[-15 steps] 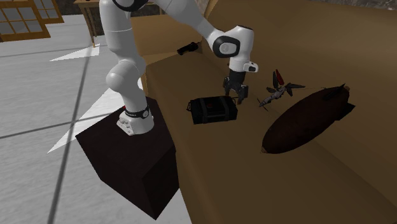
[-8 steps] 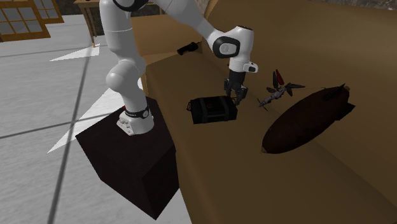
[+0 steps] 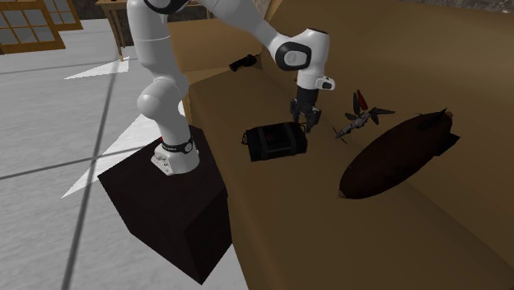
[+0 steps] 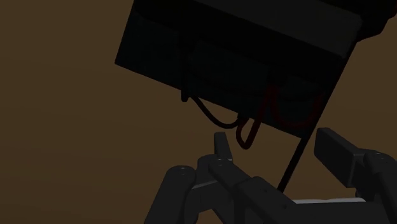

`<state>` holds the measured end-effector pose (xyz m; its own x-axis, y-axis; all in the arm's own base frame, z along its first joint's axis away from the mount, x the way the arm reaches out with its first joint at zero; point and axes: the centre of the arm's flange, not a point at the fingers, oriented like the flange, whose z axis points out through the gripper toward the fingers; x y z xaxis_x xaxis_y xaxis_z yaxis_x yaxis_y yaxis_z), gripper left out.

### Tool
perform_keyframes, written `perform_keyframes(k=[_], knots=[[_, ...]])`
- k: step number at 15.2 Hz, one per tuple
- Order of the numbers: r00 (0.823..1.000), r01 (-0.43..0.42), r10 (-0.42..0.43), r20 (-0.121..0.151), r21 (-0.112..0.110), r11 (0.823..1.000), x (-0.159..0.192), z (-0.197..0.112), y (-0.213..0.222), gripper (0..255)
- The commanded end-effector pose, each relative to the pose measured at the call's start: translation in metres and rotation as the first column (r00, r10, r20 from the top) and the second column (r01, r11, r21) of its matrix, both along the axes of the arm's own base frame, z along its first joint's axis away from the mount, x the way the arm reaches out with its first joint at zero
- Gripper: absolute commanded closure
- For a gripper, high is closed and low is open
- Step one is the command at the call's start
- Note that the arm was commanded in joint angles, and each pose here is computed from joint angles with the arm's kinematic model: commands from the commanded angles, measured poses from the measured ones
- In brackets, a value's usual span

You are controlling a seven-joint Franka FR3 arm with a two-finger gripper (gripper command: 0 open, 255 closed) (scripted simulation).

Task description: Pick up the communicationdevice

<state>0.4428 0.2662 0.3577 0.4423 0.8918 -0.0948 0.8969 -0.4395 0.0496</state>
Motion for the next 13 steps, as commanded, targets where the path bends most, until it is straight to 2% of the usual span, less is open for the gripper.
perform_keyframes(k=[1, 11, 13], knots=[[1.0, -0.001, 0.001, 0.002, 0.001, 1.0, 0.0, 0.011, 0.001, 255], [1.0, -0.001, 0.001, 0.002, 0.001, 1.0, 0.0, 0.064, 0.001, 255], [1.0, -0.001, 0.001, 0.002, 0.001, 1.0, 0.0, 0.065, 0.001, 255]])
